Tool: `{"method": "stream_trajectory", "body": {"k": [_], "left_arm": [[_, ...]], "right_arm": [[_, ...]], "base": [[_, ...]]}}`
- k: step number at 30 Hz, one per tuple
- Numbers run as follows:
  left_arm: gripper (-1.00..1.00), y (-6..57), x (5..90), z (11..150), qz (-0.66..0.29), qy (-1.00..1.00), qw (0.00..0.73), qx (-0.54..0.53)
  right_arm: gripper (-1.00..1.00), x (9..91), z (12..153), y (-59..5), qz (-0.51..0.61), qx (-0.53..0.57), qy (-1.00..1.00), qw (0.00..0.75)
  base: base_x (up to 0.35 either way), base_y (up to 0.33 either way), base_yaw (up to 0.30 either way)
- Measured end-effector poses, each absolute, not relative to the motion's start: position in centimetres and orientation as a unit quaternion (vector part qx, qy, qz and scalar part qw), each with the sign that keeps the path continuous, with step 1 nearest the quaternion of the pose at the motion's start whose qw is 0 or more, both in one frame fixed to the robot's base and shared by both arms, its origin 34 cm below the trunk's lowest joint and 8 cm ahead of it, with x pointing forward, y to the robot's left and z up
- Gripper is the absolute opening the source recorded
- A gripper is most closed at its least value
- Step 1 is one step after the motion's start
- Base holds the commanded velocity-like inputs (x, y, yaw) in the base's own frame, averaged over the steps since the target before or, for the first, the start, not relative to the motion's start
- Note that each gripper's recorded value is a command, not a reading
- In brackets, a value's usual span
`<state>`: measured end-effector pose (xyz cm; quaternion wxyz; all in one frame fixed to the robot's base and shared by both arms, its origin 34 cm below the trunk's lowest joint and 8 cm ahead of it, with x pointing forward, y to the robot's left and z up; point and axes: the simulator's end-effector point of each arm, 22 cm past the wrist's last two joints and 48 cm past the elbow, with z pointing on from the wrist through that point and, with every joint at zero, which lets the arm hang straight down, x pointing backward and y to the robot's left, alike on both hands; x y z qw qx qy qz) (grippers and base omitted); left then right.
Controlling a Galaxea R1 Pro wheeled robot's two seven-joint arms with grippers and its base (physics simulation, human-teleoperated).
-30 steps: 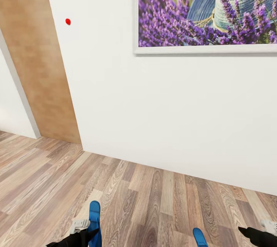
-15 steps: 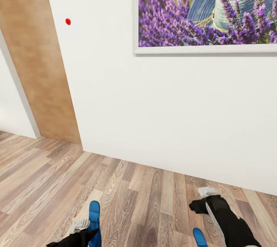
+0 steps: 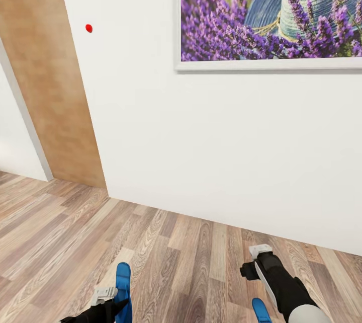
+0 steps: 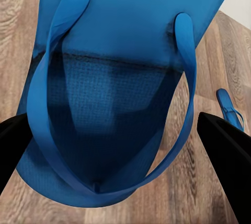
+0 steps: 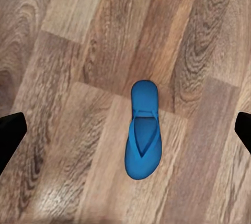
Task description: In the bedroom, move the book from the bed onto either nightstand, and place the two sandals side by side next to the bed.
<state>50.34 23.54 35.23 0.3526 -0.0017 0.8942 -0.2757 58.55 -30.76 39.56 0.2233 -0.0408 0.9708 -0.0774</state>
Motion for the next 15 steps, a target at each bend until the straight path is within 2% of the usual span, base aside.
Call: {"method": "stream_trajectory", "body": {"k": [3, 4, 5, 9, 15], "left_arm": [[-1.0, 23.5, 50.3, 35.2, -0.276, 0.894, 0.353, -0.002], [-1.0, 23.5, 50.3, 35.2, -0.276, 0.894, 0.352, -0.002], [-1.0, 23.5, 50.3, 35.2, -0.276, 0.894, 0.353, -0.002], [-1.0, 23.5, 50.3, 35.2, -0.276, 0.894, 0.353, -0.002], [-1.0, 23.5, 50.3, 35.2, -0.276, 0.894, 0.353, -0.002]], "right_arm": [[1.0, 59.4, 39.9, -30.9, -0.077, -0.042, 0.965, 0.246], [1.0, 62.5, 40.8, -30.4, -0.069, -0.054, 0.933, 0.35], [1.0, 62.5, 40.0, -30.2, -0.064, -0.057, 0.925, 0.37], [1.0, 58.6, 35.3, -30.3, -0.058, -0.059, 0.941, 0.328], [1.0, 57.8, 34.5, -30.4, -0.058, -0.06, 0.944, 0.319]], "base": [[0.0, 0.0, 0.0], [0.0, 0.0, 0.0], [0.0, 0.0, 0.0], [0.0, 0.0, 0.0], [0.0, 0.0, 0.0]]}}
